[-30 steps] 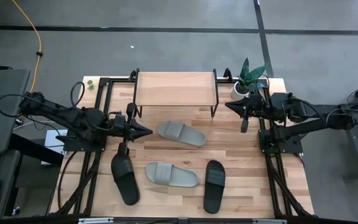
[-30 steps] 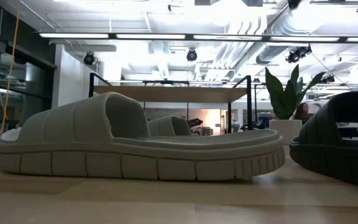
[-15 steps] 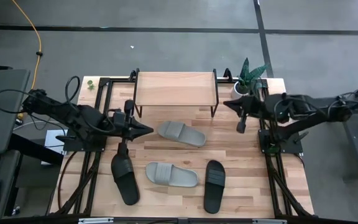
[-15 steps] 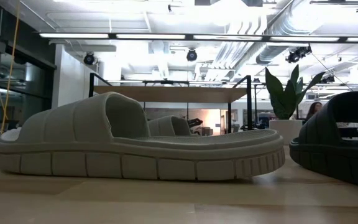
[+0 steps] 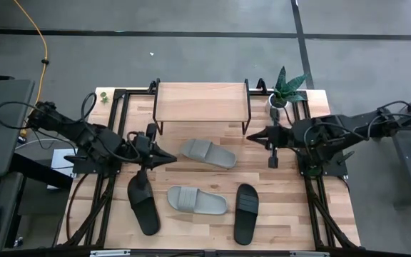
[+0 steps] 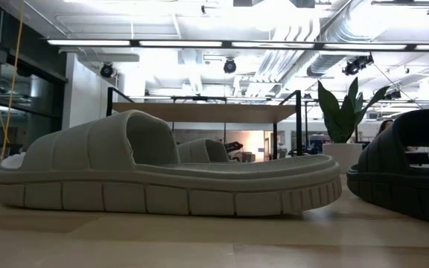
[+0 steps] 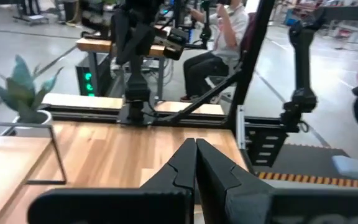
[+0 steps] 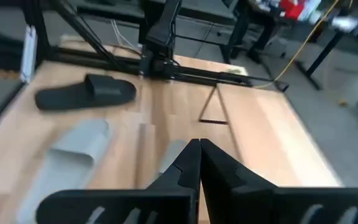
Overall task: Pick and place slides into the shelf
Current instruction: Put the right black slide on the shelf
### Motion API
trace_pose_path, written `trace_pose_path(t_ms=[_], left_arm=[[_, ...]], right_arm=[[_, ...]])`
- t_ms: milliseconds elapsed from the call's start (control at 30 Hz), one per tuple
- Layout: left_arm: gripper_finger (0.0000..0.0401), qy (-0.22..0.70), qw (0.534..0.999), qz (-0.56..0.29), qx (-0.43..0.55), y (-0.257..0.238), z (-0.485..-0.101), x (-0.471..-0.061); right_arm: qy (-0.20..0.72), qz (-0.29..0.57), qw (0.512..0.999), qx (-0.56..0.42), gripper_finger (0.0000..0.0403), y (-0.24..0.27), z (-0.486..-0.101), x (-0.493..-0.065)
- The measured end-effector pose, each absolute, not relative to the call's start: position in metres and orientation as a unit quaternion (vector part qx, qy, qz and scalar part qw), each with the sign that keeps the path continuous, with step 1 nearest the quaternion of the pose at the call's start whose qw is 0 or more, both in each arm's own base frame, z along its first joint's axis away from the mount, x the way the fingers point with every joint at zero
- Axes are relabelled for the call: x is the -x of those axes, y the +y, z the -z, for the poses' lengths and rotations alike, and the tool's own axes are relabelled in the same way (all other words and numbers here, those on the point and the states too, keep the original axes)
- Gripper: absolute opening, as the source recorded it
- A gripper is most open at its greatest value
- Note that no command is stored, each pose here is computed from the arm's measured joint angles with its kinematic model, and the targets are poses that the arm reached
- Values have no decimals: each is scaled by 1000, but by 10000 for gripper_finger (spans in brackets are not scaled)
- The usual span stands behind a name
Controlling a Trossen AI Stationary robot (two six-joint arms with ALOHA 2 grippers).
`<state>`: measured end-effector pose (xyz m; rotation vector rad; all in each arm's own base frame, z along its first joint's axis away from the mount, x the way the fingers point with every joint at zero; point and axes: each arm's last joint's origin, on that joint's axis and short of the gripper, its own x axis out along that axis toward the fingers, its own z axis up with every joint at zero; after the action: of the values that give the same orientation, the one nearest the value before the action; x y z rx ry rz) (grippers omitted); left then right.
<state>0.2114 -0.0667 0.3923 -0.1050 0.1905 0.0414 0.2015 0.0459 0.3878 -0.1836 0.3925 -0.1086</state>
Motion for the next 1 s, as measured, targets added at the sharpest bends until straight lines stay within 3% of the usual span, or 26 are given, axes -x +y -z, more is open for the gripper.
trace_pose_path(t_ms=[567, 1000], left_arm=[[1, 112, 993, 18, 37, -88, -386, -211], [1, 117, 992, 15, 43, -88, -384, -213]], right_arm=[[311, 25, 943, 119, 0, 78, -336, -251], [346, 30, 933, 95, 0, 111, -320, -244]])
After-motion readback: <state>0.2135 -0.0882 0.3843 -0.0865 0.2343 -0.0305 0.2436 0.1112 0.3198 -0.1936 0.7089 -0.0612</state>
